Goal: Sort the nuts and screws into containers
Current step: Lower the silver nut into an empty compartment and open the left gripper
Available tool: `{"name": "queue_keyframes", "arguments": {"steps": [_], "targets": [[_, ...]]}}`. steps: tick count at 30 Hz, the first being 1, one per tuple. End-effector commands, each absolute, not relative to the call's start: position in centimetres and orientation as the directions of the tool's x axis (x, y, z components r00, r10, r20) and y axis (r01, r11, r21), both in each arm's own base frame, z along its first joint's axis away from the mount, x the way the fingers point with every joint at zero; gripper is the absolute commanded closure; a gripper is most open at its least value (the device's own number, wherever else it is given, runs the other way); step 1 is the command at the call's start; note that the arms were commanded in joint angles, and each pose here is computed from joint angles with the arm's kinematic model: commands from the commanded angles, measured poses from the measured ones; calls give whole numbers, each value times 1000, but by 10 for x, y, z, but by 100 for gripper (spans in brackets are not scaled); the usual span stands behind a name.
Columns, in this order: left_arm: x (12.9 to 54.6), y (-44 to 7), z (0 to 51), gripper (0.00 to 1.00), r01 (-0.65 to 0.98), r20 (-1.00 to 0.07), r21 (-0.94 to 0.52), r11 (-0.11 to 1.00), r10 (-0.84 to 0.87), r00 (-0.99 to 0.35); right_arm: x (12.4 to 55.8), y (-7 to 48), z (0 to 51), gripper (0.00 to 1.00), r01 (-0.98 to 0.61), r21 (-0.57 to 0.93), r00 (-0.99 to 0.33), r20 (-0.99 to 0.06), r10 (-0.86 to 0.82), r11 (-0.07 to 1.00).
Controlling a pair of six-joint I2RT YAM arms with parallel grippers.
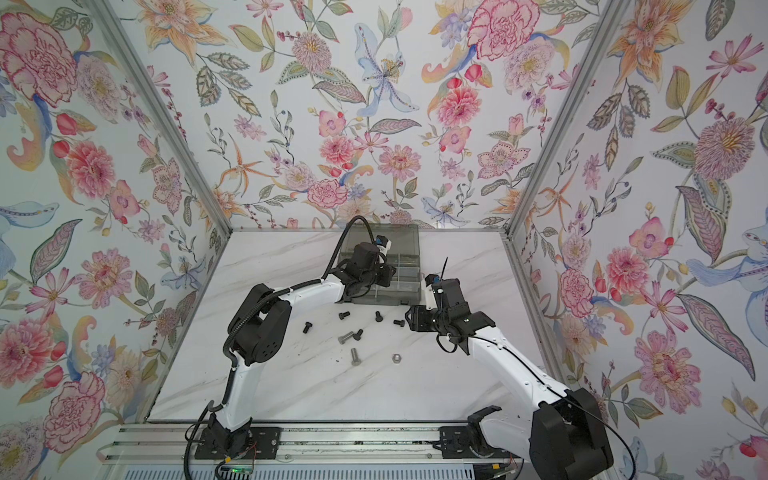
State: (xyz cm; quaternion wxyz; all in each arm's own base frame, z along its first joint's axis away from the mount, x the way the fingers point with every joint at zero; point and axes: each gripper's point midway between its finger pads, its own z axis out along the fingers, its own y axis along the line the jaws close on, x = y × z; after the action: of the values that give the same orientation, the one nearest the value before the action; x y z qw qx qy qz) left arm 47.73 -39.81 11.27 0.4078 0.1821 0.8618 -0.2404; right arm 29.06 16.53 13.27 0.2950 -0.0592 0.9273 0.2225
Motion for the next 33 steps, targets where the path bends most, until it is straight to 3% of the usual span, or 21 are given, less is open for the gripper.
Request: {"name": "queue_keyframes", "arguments": {"steps": [1, 15, 24, 33], "targets": [[490, -391, 109, 100, 501, -790, -242, 831, 131, -599, 287, 161, 126, 39, -220, 378, -829, -558, 32, 899], [502, -391, 96, 100, 485, -775, -226, 844, 146, -615, 284, 164, 123, 38, -227, 393, -840, -542, 24, 891], [504, -384, 89, 83, 467, -768, -221, 856, 142, -624, 284, 164, 122, 38, -226, 394, -841, -540, 25, 891], [505, -375, 100, 51, 438, -777, -182, 880, 144, -612, 281, 162, 123, 38, -224, 391, -841, -541, 26, 893]]}}
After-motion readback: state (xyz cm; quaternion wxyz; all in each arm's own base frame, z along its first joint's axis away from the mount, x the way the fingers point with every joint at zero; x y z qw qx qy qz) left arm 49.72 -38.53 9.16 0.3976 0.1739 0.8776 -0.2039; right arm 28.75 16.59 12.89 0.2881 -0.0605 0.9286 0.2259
